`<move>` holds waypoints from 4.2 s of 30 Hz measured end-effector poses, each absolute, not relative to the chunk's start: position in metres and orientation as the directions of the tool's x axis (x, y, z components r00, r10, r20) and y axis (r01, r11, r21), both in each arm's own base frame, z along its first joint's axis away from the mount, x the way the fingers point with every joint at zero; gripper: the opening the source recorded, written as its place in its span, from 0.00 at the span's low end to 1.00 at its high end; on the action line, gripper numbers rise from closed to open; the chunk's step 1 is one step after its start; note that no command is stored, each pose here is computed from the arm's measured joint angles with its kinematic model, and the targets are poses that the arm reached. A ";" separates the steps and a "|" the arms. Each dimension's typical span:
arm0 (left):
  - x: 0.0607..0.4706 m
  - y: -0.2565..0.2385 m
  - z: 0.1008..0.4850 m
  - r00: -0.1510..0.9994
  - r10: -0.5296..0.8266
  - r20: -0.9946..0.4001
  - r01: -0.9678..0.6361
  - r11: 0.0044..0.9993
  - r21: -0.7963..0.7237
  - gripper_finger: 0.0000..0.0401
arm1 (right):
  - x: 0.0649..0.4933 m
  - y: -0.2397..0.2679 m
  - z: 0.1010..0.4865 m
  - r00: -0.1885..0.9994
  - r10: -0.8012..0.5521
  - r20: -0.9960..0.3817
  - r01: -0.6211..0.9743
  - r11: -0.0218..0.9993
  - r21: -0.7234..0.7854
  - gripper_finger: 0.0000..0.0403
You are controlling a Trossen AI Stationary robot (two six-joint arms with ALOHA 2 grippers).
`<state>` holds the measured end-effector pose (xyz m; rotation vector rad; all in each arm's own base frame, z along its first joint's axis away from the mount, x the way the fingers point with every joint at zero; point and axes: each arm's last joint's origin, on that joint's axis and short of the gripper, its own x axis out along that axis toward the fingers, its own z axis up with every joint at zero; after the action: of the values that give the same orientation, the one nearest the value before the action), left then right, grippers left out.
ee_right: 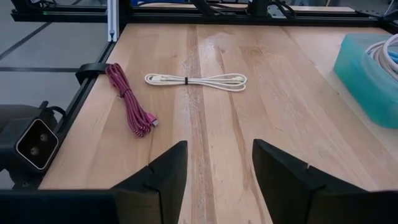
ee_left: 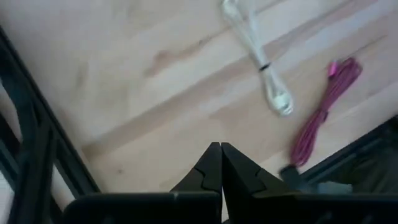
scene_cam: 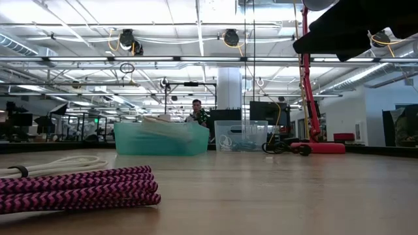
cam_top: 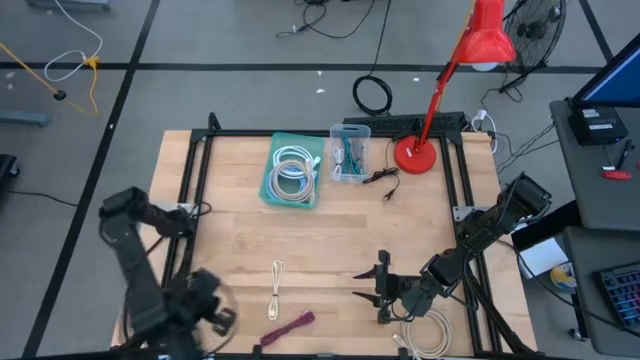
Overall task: Pick and place items into bin
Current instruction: Put the light brown charger cable into the transparent bin
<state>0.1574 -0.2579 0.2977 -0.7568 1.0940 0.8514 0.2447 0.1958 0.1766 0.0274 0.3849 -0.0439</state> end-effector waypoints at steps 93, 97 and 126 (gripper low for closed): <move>0.327 -0.172 0.146 -0.123 -0.047 -0.991 -0.686 0.726 0.051 0.14 | 0.244 0.192 0.174 0.927 -0.047 -0.372 0.062 0.998 0.027 0.42; 0.331 -0.169 0.153 -0.133 -0.036 -0.990 -0.658 0.750 0.062 0.04 | 0.244 0.192 0.174 0.927 -0.047 -0.372 0.062 0.998 0.027 0.42; 0.406 0.159 0.301 0.833 -0.045 -0.551 -0.385 0.669 -0.636 0.00 | 0.234 0.165 0.150 0.798 -0.360 -0.483 0.422 0.906 0.022 0.42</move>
<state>0.4063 0.1587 0.3006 -0.8261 0.5687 0.2034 0.2338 0.1652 0.1504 0.1311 0.4911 -0.4206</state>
